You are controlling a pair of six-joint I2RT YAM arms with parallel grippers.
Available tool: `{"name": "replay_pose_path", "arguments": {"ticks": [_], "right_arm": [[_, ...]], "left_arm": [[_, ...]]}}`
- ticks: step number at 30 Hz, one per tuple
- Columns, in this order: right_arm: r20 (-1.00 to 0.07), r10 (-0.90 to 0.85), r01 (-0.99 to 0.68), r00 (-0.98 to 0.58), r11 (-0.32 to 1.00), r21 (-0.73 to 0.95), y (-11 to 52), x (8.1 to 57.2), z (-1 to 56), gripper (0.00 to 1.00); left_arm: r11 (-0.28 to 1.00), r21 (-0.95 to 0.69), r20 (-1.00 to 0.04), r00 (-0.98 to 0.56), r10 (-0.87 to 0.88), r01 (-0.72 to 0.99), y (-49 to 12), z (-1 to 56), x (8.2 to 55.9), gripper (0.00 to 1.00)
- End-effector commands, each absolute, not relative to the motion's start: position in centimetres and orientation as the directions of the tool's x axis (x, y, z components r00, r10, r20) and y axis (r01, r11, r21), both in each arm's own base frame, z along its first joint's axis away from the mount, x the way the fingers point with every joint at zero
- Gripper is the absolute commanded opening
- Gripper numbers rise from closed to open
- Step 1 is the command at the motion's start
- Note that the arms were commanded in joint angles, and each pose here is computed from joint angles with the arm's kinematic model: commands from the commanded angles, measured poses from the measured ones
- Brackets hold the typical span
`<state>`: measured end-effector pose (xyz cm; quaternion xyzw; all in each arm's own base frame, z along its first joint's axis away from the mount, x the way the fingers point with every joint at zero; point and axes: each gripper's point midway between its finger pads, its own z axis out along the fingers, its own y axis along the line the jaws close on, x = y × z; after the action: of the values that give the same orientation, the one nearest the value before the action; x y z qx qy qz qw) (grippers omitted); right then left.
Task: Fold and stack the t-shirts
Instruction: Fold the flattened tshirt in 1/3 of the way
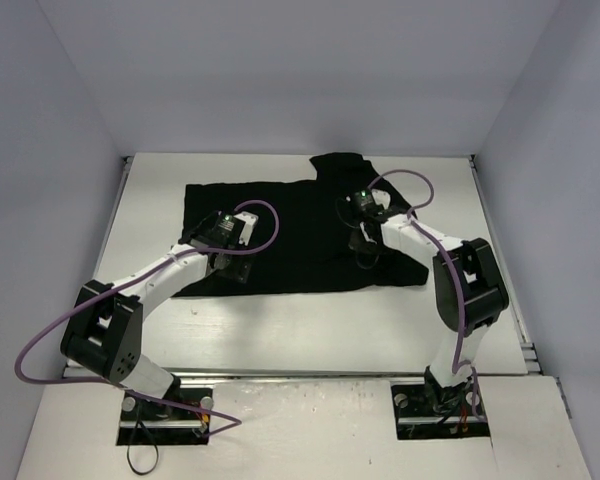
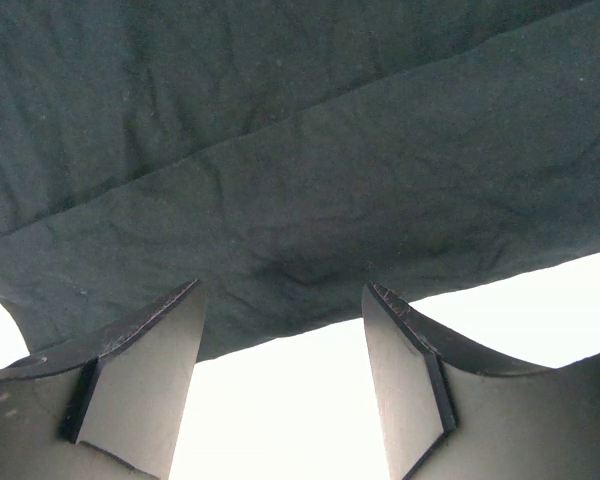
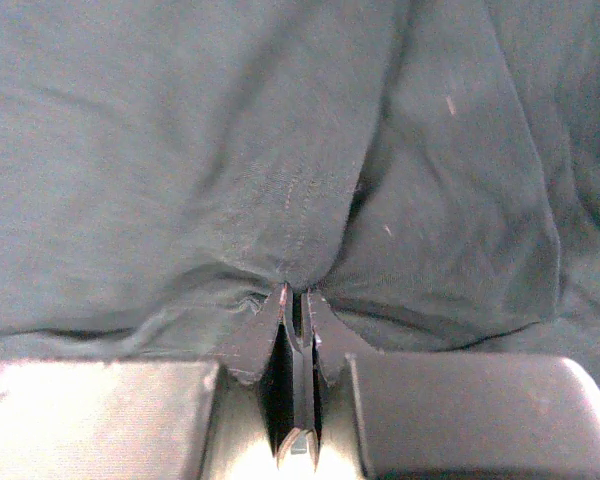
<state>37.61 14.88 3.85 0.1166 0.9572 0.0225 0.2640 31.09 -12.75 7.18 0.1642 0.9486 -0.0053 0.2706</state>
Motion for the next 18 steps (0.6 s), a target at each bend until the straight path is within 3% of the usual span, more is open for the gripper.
{"name": "replay_pose_path", "arguments": {"ticks": [1,7,15,16,18], "right_arm": [[-0.615,0.240,0.173,-0.751,0.971,0.167,16.8,41.2,9.5,0.02],[-0.607,0.214,0.154,-0.766,0.977,0.151,17.5,41.5,9.4,0.03],[-0.513,0.192,0.189,-0.836,0.980,0.060,15.6,38.1,4.0,0.02],[-0.505,0.188,0.189,-0.842,0.981,0.050,15.4,37.9,3.5,0.04],[-0.503,0.187,0.190,-0.844,0.981,0.046,15.3,37.7,3.4,0.21]], "left_arm": [[0.949,0.071,-0.573,-0.766,0.292,0.308,-12.9,9.0,31.7,0.59],[0.948,0.071,-0.572,-0.766,0.293,0.310,-12.9,9.0,31.7,0.59],[0.947,0.058,-0.565,-0.771,0.293,0.317,-13.1,8.6,31.7,0.59],[0.947,0.057,-0.566,-0.771,0.293,0.317,-13.2,8.7,31.7,0.59],[0.946,0.057,-0.561,-0.774,0.294,0.319,-13.2,8.5,31.6,0.59]]}}
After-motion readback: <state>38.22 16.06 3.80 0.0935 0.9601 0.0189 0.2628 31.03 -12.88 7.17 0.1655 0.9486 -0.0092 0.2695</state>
